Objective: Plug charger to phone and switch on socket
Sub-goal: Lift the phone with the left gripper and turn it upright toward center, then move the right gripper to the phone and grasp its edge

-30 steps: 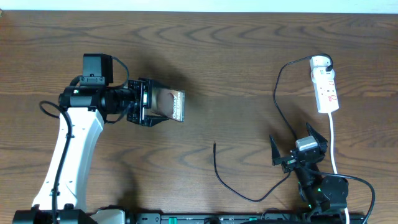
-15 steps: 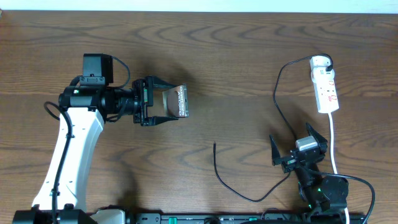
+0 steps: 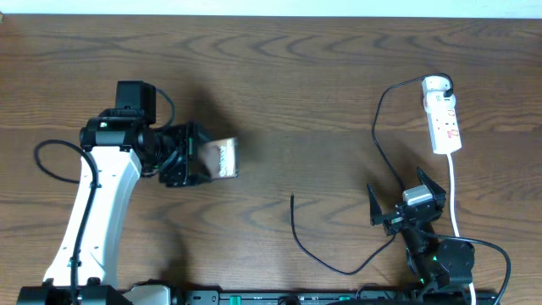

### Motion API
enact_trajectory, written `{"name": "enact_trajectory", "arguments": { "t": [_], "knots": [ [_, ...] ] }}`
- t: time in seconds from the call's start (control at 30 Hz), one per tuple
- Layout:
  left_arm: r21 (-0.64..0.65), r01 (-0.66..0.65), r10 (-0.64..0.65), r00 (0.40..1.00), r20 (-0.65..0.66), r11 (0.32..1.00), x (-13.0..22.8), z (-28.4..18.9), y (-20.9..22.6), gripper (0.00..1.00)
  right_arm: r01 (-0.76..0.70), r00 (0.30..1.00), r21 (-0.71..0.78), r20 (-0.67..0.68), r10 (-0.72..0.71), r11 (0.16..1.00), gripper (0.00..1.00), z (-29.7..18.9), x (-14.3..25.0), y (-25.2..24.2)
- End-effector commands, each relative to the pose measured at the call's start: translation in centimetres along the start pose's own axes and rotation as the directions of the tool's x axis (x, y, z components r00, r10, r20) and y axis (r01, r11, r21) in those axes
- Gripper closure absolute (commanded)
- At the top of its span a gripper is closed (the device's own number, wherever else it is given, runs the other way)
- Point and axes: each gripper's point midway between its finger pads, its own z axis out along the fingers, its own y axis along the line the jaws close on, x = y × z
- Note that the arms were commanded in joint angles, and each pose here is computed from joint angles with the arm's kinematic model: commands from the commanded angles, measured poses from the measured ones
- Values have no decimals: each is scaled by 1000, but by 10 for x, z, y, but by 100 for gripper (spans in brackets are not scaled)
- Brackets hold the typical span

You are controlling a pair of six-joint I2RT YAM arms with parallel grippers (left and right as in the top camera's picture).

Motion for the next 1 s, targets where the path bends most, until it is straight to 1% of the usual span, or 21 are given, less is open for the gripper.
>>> {"name": "enact_trajectory", "arguments": {
  "t": [0.0, 0.13, 0.53, 0.6, 0.67, 0.7, 0.77, 0.83, 0.9, 0.97],
  "knots": [
    [10, -21, 19, 984, 177, 1000, -25, -12, -1, 93, -14, 1000, -4, 1, 14, 1000, 1, 0, 0, 1],
    [-16, -12, 15, 976, 216, 1000, -31, -13, 6, 93, -14, 1000, -4, 1, 14, 1000, 1, 0, 0, 1],
    [-30, -38, 44, 977, 207, 999, -21, -8, 7, 93, -23, 1000, -9, 18, 23, 1000, 1, 0, -4, 2],
    [-30, -39, 44, 977, 207, 999, -21, -8, 8, 93, -81, 995, -9, 59, 82, 997, 1, -1, -14, 0],
    [-30, -39, 44, 977, 207, 999, -21, -8, 7, 93, -129, 981, -8, 148, 129, 992, 1, -3, -36, -3],
    [-30, -39, 44, 977, 207, 999, -21, -8, 8, 93, -163, 966, -14, 202, 162, 987, 1, -5, -49, -5],
    [-30, -38, 44, 978, 206, 999, -21, -8, 7, 93, -258, 928, -44, 266, 260, 965, 1, -10, -69, -8],
    [-29, -35, 40, 978, 204, 999, -21, -8, 7, 93, -413, 869, -94, 256, 423, 906, 1, -12, -78, -9],
    [-29, -35, 40, 978, 204, 999, -21, -8, 7, 93, -496, 831, -149, 206, 517, 855, 1, -10, -82, -2],
    [-29, -35, 40, 978, 204, 999, -21, -8, 7, 93, -568, 793, -214, 117, 598, 795, 1, -4, -87, 9]
  ]
}}
